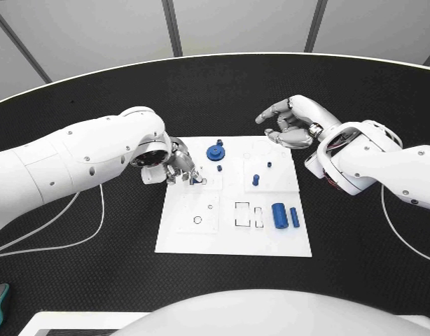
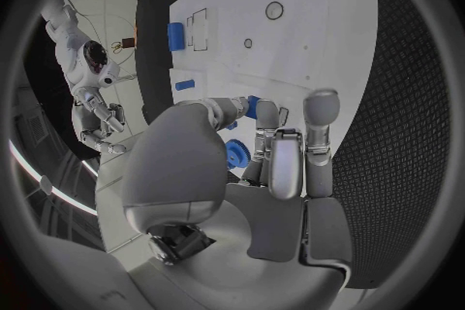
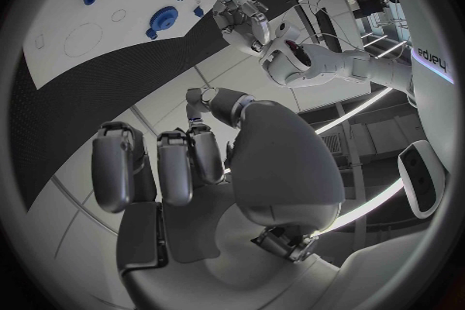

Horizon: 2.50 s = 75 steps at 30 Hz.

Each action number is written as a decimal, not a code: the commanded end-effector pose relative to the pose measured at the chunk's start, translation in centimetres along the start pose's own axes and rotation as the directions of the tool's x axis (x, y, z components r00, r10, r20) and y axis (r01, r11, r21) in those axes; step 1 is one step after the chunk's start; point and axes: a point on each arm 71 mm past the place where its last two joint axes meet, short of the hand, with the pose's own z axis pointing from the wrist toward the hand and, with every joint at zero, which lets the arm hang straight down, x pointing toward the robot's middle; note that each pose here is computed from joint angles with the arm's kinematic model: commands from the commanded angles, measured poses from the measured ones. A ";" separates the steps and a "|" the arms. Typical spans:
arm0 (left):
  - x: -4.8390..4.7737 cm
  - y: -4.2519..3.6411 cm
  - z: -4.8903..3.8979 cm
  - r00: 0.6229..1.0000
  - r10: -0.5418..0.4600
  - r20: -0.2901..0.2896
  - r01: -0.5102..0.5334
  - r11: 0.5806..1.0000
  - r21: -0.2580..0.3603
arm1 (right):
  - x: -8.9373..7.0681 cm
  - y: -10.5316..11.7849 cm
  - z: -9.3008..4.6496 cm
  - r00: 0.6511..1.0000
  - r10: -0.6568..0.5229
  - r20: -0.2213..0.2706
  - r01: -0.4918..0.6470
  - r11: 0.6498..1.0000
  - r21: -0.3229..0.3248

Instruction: Assemble the parts on the task board

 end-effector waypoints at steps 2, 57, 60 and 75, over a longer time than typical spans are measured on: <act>-0.33 -0.34 0.35 0.997 0.032 -0.067 -0.034 0.999 -0.032 | 0.0 0.0 0.0 1.000 0.000 -0.001 0.000 1.000 0.001; -1.63 -3.66 2.39 0.965 0.220 -0.141 -0.241 0.957 -0.159 | 0.4 0.4 0.4 1.000 0.005 -0.007 -0.005 1.000 -0.005; -1.68 -3.69 2.41 0.966 0.221 -0.133 -0.241 0.957 -0.163 | 0.4 0.4 0.4 1.000 0.005 -0.007 -0.005 1.000 -0.005; -1.69 -3.80 2.51 0.965 0.230 -0.127 -0.250 0.953 -0.170 | 0.5 0.5 0.3 1.000 0.006 -0.007 -0.006 1.000 -0.007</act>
